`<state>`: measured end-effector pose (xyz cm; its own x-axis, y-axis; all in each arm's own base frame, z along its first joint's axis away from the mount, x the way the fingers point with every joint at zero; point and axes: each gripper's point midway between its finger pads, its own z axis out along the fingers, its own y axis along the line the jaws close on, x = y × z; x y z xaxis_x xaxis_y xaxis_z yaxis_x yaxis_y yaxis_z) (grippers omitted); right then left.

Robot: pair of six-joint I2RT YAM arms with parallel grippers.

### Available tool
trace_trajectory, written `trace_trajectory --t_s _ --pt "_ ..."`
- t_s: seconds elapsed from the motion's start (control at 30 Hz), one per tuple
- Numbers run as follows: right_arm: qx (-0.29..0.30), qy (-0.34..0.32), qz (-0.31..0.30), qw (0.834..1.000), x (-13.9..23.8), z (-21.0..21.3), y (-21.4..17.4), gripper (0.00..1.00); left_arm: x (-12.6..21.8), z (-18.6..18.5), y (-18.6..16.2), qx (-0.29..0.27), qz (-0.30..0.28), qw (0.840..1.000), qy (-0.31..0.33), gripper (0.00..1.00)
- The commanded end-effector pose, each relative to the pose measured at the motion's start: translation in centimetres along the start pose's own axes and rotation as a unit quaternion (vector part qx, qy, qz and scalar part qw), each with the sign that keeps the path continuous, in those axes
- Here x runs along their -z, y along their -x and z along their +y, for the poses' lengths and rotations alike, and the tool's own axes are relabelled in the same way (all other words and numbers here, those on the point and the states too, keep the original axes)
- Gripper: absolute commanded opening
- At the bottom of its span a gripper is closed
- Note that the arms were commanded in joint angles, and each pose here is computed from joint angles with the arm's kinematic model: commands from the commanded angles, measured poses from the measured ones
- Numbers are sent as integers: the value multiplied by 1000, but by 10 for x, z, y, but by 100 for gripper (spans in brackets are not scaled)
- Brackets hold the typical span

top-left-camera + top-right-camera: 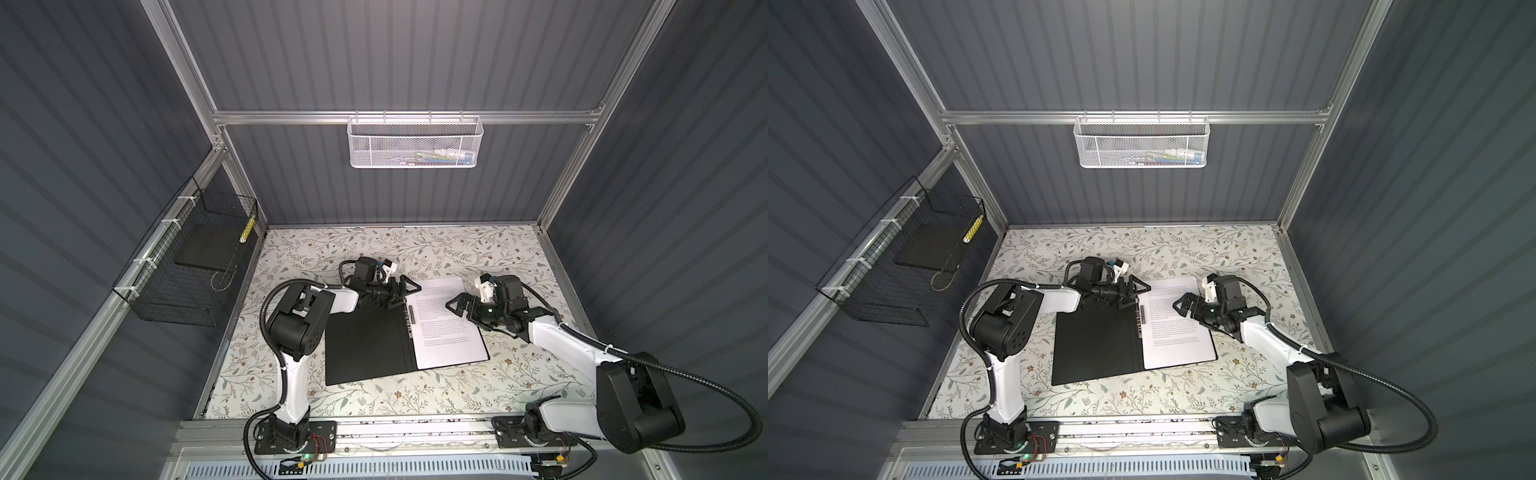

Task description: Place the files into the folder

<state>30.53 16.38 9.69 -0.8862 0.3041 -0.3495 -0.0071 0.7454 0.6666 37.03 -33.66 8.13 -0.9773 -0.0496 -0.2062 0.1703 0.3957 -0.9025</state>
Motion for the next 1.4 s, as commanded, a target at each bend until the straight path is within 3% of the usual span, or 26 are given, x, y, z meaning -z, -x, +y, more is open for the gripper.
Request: trace_trajectory --t_s 0.0,0.33,0.7,0.83,0.93,1.13,1.33,1.37 --pt "-7 8 14 1000 -4 -1 -7 99 -2 -15 0 -5 7 1000 -25 100" --pt "-18 9 14 1000 -5 -1 -9 99 3 -40 -18 -18 13 999 -39 100" --pt "-29 -19 -72 997 26 -4 17 99 6 -70 -68 -33 36 998 -48 100" --pt "-53 -25 -78 995 41 -5 26 99 13 -85 -61 -55 26 997 -48 100" --pt "-89 21 -121 988 60 -1 40 99 22 -98 -51 -97 9 995 -24 100" --pt "-133 83 -124 980 72 12 49 99 64 -118 -38 -160 -58 985 24 100" --pt "-145 109 -123 976 69 38 39 99 133 -86 -50 -175 -154 960 153 100" --pt "-151 114 -113 975 63 46 34 95 143 -75 -55 -167 -159 956 183 100"
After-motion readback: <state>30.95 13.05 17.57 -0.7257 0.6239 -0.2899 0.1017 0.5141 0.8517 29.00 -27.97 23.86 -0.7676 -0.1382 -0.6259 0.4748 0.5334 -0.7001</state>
